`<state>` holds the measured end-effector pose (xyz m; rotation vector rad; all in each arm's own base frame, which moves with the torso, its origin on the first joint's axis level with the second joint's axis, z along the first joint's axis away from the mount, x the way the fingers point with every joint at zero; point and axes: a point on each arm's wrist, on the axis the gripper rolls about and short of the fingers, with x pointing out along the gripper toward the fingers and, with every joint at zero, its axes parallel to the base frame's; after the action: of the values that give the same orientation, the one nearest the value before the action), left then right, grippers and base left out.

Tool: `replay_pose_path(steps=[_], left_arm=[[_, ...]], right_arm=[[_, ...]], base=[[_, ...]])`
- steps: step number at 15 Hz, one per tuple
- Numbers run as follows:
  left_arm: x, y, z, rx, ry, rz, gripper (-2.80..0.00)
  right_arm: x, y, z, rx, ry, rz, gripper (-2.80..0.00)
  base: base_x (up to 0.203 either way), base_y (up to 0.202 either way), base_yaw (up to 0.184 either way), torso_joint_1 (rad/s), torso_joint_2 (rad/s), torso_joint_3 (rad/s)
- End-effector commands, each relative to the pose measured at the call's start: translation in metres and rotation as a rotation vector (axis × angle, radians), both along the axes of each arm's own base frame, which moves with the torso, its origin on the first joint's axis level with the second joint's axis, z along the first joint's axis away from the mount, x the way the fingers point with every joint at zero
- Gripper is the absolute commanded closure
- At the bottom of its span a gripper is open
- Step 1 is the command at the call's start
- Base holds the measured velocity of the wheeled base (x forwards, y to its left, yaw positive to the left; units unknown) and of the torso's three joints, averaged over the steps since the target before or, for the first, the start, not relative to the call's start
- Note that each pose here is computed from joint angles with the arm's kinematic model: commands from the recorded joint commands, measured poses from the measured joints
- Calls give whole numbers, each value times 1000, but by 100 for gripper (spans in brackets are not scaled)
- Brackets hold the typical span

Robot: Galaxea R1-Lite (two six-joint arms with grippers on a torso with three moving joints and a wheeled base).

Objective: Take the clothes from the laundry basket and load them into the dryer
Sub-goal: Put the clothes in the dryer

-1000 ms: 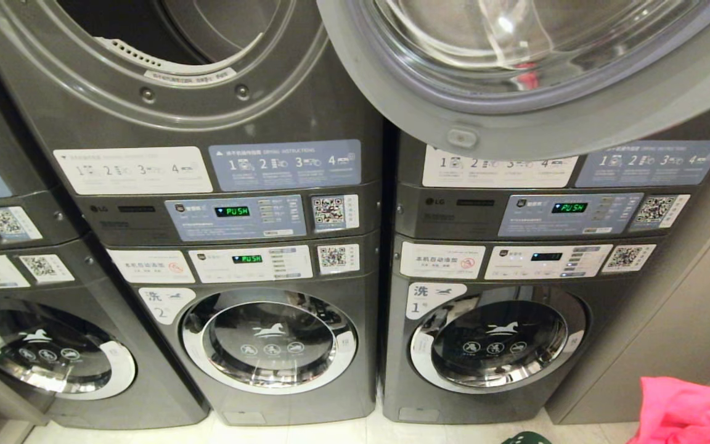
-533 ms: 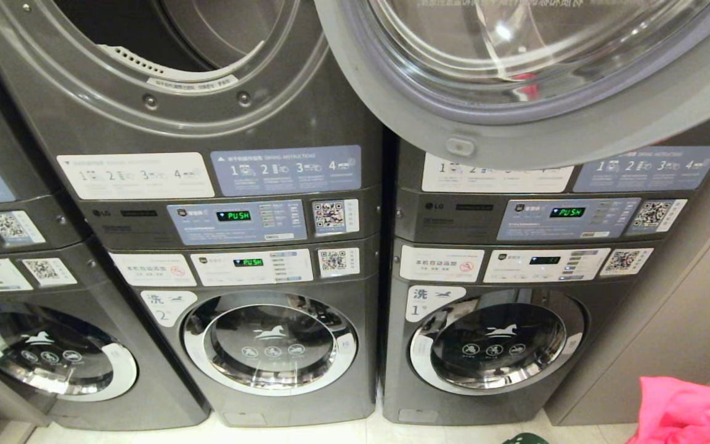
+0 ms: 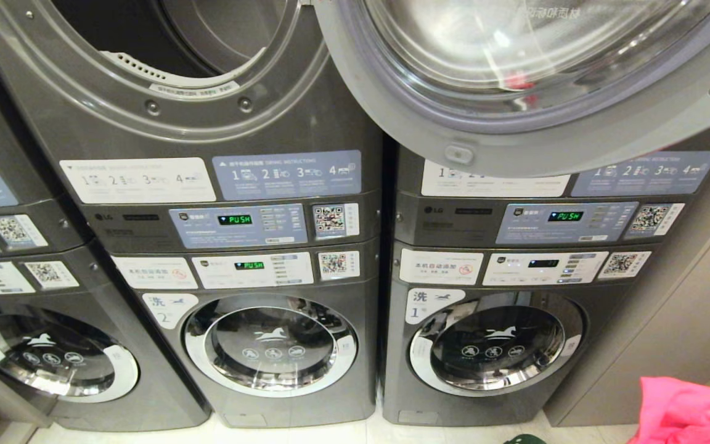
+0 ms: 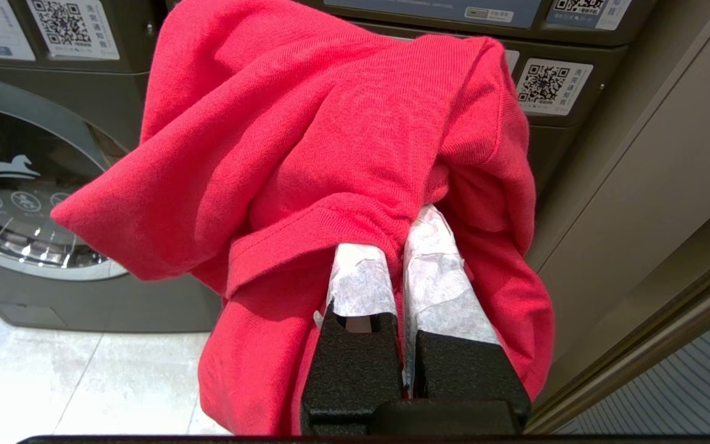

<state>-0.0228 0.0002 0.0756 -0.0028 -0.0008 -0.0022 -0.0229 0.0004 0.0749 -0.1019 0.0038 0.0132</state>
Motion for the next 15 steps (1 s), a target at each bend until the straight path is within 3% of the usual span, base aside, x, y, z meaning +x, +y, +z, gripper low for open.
replay_pose_path(steps=[1,15], left_arm=[[0,0,0,0,-1,1,0],[0,0,0,0,-1,1,0]], right_arm=[[0,0,0,-1,0,1,0],[0,0,0,-4,1,1,0]], base=[[0,0,0,73,-138,-68],[0,0,0,45,-89,-44]])
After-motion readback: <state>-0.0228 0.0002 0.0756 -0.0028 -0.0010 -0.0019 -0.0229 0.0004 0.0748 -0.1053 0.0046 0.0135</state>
